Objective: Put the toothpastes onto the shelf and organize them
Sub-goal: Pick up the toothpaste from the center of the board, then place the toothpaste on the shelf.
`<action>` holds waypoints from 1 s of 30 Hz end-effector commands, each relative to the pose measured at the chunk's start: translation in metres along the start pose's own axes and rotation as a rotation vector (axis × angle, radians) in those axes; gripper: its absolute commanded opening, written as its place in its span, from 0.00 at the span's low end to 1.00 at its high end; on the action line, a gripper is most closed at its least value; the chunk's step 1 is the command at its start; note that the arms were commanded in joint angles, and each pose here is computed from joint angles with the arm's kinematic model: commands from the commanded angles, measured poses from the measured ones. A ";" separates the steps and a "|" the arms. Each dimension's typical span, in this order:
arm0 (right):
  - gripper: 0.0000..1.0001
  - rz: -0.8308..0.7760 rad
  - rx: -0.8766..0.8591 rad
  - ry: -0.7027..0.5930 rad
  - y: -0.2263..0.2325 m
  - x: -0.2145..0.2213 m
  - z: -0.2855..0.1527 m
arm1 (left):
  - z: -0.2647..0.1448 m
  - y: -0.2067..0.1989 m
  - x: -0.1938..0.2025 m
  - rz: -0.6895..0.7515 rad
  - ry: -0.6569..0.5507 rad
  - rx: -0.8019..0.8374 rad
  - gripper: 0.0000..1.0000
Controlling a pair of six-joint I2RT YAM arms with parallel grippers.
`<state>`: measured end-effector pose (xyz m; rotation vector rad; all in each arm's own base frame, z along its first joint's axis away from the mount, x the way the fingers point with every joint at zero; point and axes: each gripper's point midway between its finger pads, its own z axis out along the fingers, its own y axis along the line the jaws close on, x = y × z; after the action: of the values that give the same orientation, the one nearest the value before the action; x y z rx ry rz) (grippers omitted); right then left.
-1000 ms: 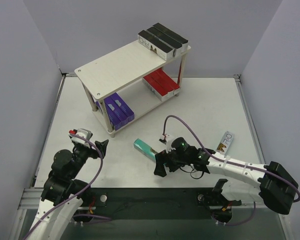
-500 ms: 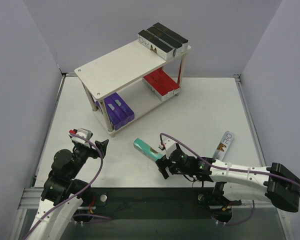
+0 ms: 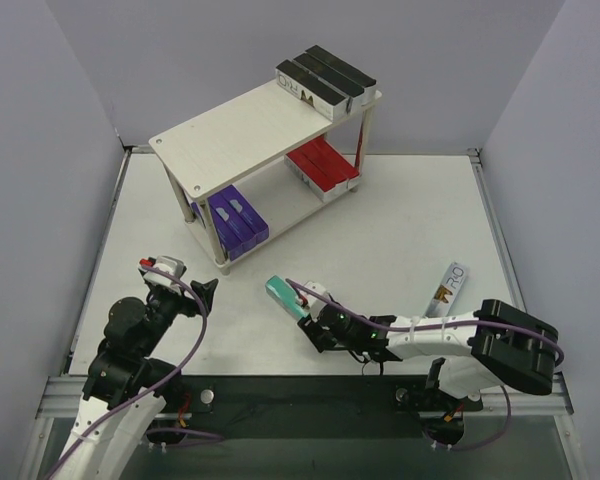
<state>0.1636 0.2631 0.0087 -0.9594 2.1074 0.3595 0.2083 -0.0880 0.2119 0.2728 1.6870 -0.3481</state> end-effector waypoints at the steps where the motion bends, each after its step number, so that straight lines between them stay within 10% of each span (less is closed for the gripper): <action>1: 0.43 -0.021 -0.028 -0.042 0.010 -0.016 -0.003 | 0.001 0.000 -0.015 0.009 -0.051 0.000 0.88; 11: 0.34 -0.008 0.013 -0.111 -0.005 -0.071 -0.060 | 0.000 -0.001 -0.016 0.009 -0.057 0.005 0.88; 30: 0.36 -0.024 0.089 -0.343 -0.041 -0.319 -0.192 | -0.002 0.000 -0.020 0.010 -0.077 -0.002 0.88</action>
<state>0.2089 0.2892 0.3561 -0.7853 1.7834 0.3936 0.2069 -0.0874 0.2151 0.2704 1.6715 -0.3496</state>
